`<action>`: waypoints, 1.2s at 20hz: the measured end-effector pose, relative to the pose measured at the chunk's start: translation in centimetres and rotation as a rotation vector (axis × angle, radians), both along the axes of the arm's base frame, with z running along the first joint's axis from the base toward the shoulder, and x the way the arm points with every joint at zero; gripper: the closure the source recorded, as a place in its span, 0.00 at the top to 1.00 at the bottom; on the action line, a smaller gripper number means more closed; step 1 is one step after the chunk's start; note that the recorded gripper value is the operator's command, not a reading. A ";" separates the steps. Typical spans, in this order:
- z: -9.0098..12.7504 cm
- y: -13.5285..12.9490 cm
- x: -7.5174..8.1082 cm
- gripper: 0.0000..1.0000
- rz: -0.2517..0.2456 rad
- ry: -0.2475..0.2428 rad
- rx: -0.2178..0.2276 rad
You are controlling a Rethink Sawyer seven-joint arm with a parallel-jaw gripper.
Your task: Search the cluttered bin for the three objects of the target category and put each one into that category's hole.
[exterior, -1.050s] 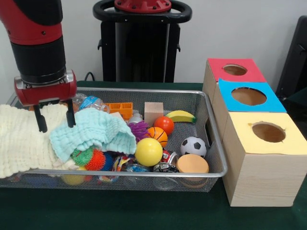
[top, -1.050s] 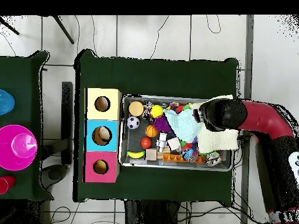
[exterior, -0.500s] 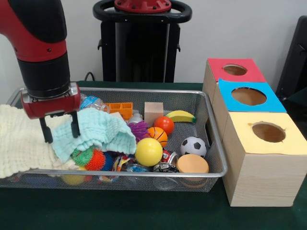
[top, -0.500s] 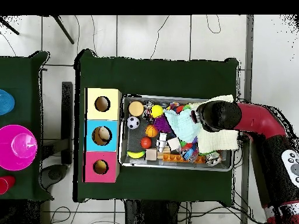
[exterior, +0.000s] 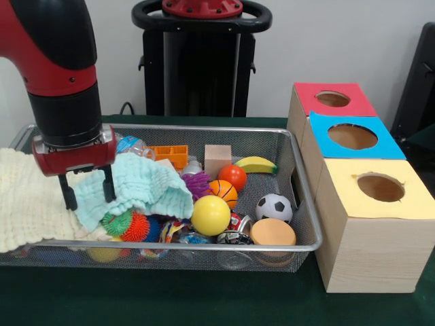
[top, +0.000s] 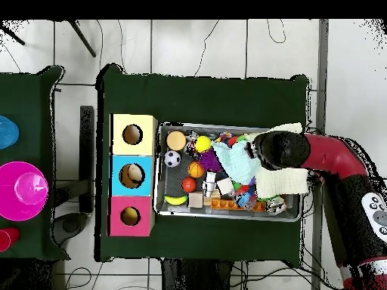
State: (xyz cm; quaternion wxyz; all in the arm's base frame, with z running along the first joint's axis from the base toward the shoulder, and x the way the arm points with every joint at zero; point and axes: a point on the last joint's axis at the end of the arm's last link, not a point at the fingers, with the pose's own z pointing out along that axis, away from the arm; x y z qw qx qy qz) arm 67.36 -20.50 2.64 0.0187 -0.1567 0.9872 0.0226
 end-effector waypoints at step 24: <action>0.8 -1.5 1.5 1.00 -0.021 -0.033 -0.021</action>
